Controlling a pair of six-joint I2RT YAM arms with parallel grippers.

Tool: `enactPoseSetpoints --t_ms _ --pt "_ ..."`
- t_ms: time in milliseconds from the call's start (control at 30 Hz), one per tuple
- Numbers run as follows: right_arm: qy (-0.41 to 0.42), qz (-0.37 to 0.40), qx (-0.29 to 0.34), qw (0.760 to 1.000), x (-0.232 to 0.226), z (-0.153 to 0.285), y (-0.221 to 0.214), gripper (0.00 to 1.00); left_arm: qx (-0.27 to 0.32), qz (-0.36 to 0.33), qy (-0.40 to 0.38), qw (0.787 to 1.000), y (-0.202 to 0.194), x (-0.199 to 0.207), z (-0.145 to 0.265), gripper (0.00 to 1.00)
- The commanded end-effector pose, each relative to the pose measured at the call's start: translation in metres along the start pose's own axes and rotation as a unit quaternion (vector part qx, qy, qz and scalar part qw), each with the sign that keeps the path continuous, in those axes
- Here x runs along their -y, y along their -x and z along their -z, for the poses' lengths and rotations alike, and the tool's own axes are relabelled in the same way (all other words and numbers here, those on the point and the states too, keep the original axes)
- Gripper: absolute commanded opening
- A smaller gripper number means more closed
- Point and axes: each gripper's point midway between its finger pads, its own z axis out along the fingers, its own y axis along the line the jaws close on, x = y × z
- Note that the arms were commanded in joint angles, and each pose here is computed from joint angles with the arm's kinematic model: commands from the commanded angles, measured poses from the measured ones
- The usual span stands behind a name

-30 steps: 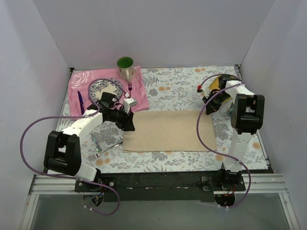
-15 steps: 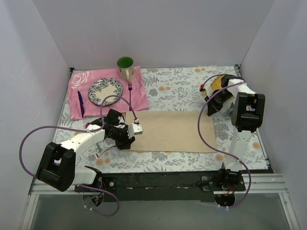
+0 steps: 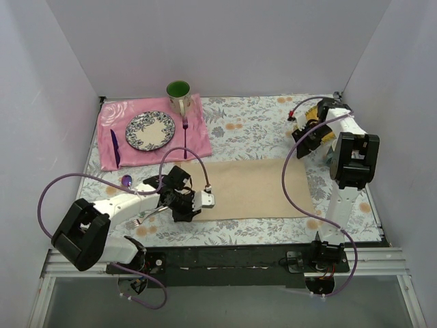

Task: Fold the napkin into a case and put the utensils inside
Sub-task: Smooth out the rectangle-folded napkin at the center of the board.

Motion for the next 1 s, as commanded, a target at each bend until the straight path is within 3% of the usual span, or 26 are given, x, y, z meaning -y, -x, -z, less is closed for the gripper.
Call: enactPoseSetpoints --t_ms 0,33,67,133,167,200,267,300,333,400,433,467,533,667,733,767,800,833,867,900,967 --pt "-0.020 -0.008 0.100 0.995 0.000 0.050 0.062 0.47 0.039 0.025 -0.041 0.998 0.031 0.025 0.019 0.18" --pt "-0.006 -0.013 0.117 0.993 -0.010 0.056 0.067 0.47 0.067 0.047 -0.026 0.996 0.053 0.014 0.032 0.22" --pt "0.009 -0.021 0.134 0.991 -0.021 0.061 0.073 0.48 0.091 0.067 -0.022 0.993 0.067 0.008 0.041 0.32" --pt "0.069 -0.049 0.177 0.981 -0.058 0.068 0.081 0.64 0.174 0.152 -0.022 0.973 0.104 -0.013 0.071 0.46" --pt "0.089 -0.055 0.183 0.977 -0.074 0.065 0.084 0.69 0.215 0.168 -0.005 0.962 0.121 -0.033 0.083 0.62" --pt "0.110 -0.055 0.194 0.973 -0.091 0.067 0.087 0.74 0.237 0.238 -0.033 0.941 0.130 -0.037 0.087 0.70" --pt "0.143 -0.075 0.179 0.970 -0.117 0.048 0.081 0.77 0.281 0.276 -0.027 0.919 0.143 -0.065 0.099 0.83" --pt "0.158 -0.072 0.178 0.969 -0.132 0.043 0.084 0.80 0.284 0.300 -0.031 0.910 0.144 -0.073 0.094 0.95" --pt "0.174 -0.088 0.166 0.967 -0.142 0.031 0.075 0.86 0.289 0.351 -0.040 0.890 0.148 -0.077 0.091 0.98" --pt "0.195 -0.101 0.164 0.962 -0.154 0.019 0.080 0.92 0.318 0.368 -0.032 0.873 0.157 -0.092 0.090 0.98" --pt "0.202 -0.106 0.166 0.959 -0.156 0.015 0.081 0.94 0.326 0.429 -0.014 0.842 0.157 -0.104 0.088 0.98" --pt "0.214 -0.129 0.165 0.954 -0.161 0.013 0.082 0.95 0.362 0.426 0.007 0.829 0.166 -0.119 0.097 0.98" --pt "0.228 -0.117 0.204 0.945 -0.165 0.022 0.097 0.99 0.392 0.433 -0.022 0.811 0.173 -0.108 0.102 0.98" --pt "0.136 -0.041 0.320 0.937 -0.173 0.075 0.123 0.99 0.492 0.383 0.008 0.782 0.200 -0.104 0.154 0.98" --pt "0.084 -0.037 0.371 0.924 -0.163 0.092 0.139 0.99 0.502 0.404 0.055 0.763 0.202 -0.120 0.172 0.98" --pt "0.071 -0.055 0.393 0.915 -0.161 0.102 0.145 0.99 0.483 0.499 0.105 0.712 0.182 -0.145 0.166 0.98" --pt "0.065 -0.104 0.397 0.909 -0.153 0.102 0.146 0.99 0.477 0.527 0.115 0.694 0.178 -0.154 0.164 0.98" --pt "0.066 -0.122 0.396 0.908 -0.149 0.102 0.146 0.99 0.479 0.520 0.106 0.699 0.180 -0.158 0.167 0.98" --pt "0.081 -0.138 0.392 0.906 -0.144 0.091 0.147 0.98 0.458 0.517 0.066 0.721 0.184 -0.157 0.149 0.98" --pt "0.151 -0.116 0.381 0.905 -0.166 0.089 0.149 0.99 0.448 0.530 0.050 0.718 0.186 -0.157 0.143 0.98" --pt "0.199 -0.163 0.336 0.906 -0.181 0.063 0.153 0.99 0.448 0.550 0.012 0.704 0.191 -0.154 0.128 0.98"
